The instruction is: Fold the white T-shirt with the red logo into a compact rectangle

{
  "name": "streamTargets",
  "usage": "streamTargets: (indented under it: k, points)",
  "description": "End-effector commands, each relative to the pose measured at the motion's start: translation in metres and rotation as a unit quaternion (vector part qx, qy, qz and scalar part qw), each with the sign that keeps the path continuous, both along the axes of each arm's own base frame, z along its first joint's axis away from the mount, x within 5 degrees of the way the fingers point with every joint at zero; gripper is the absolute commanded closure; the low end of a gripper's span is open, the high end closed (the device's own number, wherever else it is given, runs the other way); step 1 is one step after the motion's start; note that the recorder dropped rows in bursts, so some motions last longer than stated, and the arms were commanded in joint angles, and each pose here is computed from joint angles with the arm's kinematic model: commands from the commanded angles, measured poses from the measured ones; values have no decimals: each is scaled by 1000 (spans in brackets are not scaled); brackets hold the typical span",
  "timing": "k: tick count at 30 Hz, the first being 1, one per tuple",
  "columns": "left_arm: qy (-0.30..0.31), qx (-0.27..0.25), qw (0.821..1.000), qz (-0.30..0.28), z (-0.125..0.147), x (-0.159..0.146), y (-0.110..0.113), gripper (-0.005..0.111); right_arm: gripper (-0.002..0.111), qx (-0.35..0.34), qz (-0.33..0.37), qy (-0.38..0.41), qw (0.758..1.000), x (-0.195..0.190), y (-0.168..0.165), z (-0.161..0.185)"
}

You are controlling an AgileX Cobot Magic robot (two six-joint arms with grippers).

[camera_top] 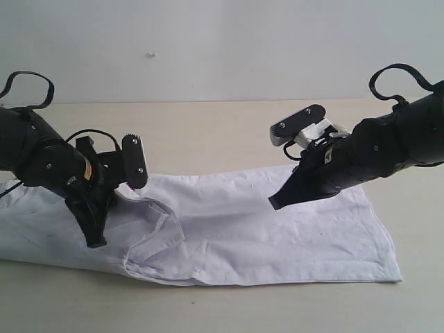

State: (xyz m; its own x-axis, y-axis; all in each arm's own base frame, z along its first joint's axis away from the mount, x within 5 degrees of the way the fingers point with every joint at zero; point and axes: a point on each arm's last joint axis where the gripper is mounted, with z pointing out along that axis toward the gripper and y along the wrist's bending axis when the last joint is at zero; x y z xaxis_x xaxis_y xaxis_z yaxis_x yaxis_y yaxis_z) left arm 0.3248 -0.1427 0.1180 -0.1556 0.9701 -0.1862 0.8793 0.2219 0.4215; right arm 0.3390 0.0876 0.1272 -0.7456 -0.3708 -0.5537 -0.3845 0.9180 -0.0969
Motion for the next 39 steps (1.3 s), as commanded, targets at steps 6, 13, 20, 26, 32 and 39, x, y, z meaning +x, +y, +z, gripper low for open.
streamTargets:
  k: [6,13,20,26,32,39]
  points:
    - [-44,-91,995,13,1,5,-22,107,108,5,5,-31,999,3,1,11]
    - [-78,-152,981,96,28,17,-1,83,108,3,5,-23,1000,2,1,10]
    - [-78,-258,839,472,63,32,129,107,108,6,-3,-10,1000,0,1,9]
    - [-12,-218,792,570,53,15,183,107,108,8,-10,8,1000,-3,0,7]
    - [92,-238,772,582,47,-1,194,64,108,18,-25,19,999,-4,0,6]
    - [154,-301,683,647,44,-5,222,58,108,17,-27,29,999,-5,0,5]
